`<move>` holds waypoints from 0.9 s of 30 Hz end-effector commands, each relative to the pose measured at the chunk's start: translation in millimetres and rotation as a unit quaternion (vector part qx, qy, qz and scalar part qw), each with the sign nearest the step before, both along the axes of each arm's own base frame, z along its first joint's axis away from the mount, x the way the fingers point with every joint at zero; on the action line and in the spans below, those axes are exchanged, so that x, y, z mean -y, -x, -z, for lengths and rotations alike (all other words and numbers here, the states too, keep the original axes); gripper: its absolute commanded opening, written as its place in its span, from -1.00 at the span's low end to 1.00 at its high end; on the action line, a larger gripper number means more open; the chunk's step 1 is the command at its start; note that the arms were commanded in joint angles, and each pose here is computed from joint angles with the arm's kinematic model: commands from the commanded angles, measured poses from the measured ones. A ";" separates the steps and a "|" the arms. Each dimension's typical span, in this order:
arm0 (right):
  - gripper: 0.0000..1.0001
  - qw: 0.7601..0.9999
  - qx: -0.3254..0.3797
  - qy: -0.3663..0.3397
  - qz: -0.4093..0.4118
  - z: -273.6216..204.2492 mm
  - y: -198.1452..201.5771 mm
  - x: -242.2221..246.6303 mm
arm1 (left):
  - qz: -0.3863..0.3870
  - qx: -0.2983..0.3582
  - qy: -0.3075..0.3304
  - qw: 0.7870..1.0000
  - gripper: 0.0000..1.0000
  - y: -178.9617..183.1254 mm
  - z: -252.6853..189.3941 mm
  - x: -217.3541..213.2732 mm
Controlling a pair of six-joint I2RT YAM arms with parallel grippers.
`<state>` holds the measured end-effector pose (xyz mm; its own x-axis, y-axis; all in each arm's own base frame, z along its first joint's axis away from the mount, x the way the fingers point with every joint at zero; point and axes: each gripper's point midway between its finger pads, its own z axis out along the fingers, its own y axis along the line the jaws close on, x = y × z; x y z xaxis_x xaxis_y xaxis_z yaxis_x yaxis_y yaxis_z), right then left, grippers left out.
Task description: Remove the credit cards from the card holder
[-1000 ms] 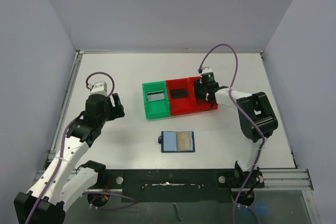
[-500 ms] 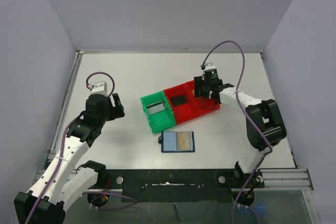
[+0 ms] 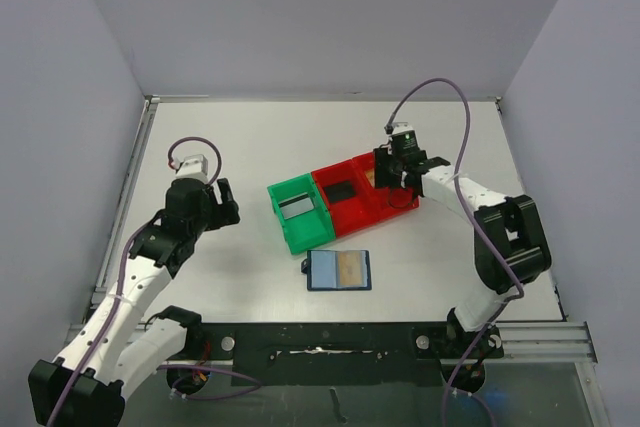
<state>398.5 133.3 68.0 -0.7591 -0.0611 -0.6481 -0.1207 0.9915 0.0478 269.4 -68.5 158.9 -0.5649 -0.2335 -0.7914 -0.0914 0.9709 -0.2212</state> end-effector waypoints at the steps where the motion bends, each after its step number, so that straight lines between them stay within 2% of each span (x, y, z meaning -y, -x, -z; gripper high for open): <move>1: 0.11 0.997 0.066 -0.038 0.000 -62.1 -7.7 -8.1 | 0.033 0.020 0.018 0.999 0.50 -9.2 -7.2 14.3; 6: 0.19 0.996 0.062 -0.066 -0.012 -71.9 7.7 -13.5 | 0.070 0.000 0.084 0.994 0.50 -5.0 -1.2 41.3; 11: 0.22 0.991 0.034 -0.120 -0.045 -67.5 26.2 -31.0 | 0.122 -0.008 0.213 0.969 0.50 0.1 -1.9 86.7; 14: 0.23 0.987 0.014 -0.148 -0.067 -62.5 33.6 -43.7 | 0.142 -0.017 0.259 0.955 0.50 -2.5 -1.5 104.0; 22: 0.27 0.984 -0.025 -0.159 -0.072 -40.0 37.9 -50.1 | 0.144 -0.062 0.276 0.948 0.49 -13.4 17.9 117.9; 27: 0.27 0.983 -0.040 -0.167 -0.069 -32.4 42.4 -52.2 | 0.145 -0.077 0.269 0.949 0.37 -24.7 29.2 122.8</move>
<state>355.6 179.6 96.0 -0.8085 0.0150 -0.5883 -0.2319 0.9107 0.3418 270.4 -175.9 102.2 -0.7989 -0.3961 -0.4527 0.0047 0.7484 -0.6632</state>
